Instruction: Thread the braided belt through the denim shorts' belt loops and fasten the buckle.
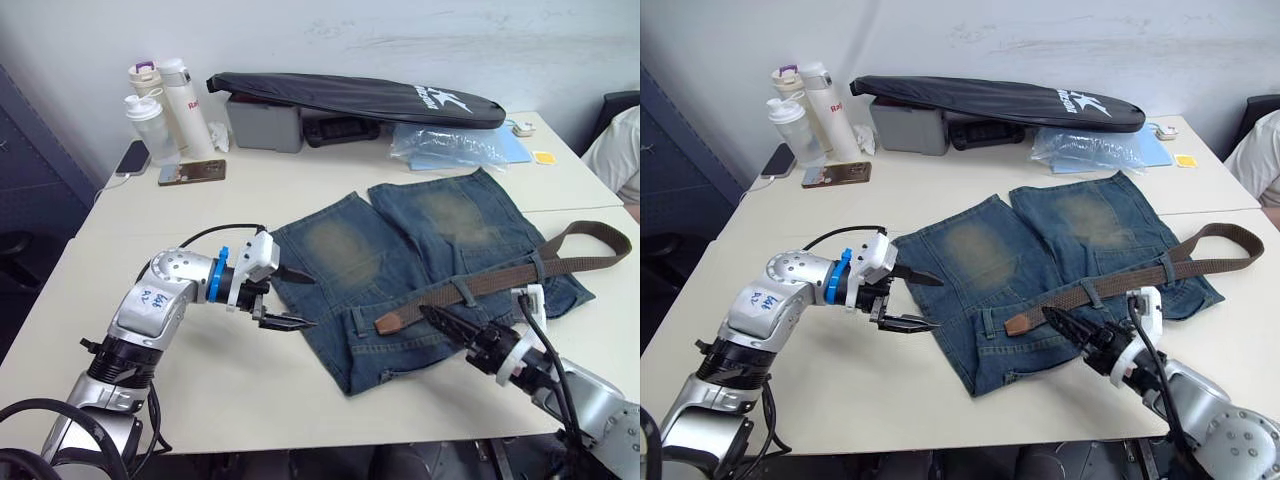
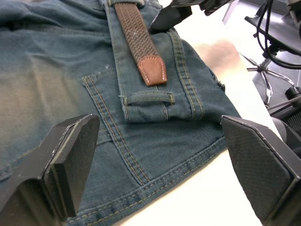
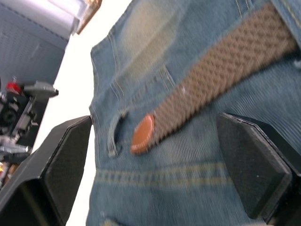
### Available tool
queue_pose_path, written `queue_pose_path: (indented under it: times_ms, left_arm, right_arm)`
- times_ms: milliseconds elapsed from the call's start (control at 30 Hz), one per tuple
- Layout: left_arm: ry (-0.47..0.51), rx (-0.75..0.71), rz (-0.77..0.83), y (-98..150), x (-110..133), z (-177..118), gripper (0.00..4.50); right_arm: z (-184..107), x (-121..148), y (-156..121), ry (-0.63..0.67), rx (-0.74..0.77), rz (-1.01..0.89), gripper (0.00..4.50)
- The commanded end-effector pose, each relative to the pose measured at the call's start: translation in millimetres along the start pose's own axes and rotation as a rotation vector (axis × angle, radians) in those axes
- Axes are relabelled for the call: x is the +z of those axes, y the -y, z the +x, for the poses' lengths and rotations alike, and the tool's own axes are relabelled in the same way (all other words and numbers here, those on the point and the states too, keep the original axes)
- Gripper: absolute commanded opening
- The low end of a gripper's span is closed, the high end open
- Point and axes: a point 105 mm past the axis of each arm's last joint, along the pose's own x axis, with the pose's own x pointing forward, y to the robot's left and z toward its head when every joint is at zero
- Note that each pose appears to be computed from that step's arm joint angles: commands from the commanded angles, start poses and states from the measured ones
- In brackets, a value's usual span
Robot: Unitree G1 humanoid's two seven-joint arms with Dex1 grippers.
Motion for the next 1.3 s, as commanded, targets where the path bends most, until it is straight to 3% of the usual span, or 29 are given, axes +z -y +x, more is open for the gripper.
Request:
queue_pose_path:
  times_ms: [33, 233, 433, 800, 1200, 1300]
  left_arm:
    - [0.017, 0.03, 0.032, 0.7, 8.6, -5.8, 4.5]
    - [0.008, 0.053, 0.033, 0.5, 6.5, -8.0, 4.5]
    - [0.008, 0.07, 0.044, -0.3, 7.0, -9.6, 4.5]
    - [0.009, 0.072, 0.053, -0.1, 4.8, -7.2, 4.5]
    - [0.003, 0.077, 0.06, -0.6, 0.7, -5.3, 4.5]
    - [-0.002, 0.084, 0.063, -1.3, 0.0, -6.3, 4.5]
  right_arm:
    - [8.6, 5.9, -7.0, 0.019, 0.043, 0.026, 4.48]
    - [18.9, 12.4, -6.6, 0.05, 0.052, 0.093, 4.48]
    - [25.5, 4.5, 18.3, 0.062, -0.066, 0.208, 4.48]
    - [26.7, 25.3, -6.6, 0.139, 0.092, 0.283, 4.48]
    - [37.0, 19.4, 6.3, 0.106, 0.009, 0.347, 4.48]
    - [42.2, 13.7, 9.6, 0.091, -0.013, 0.357, 3.76]
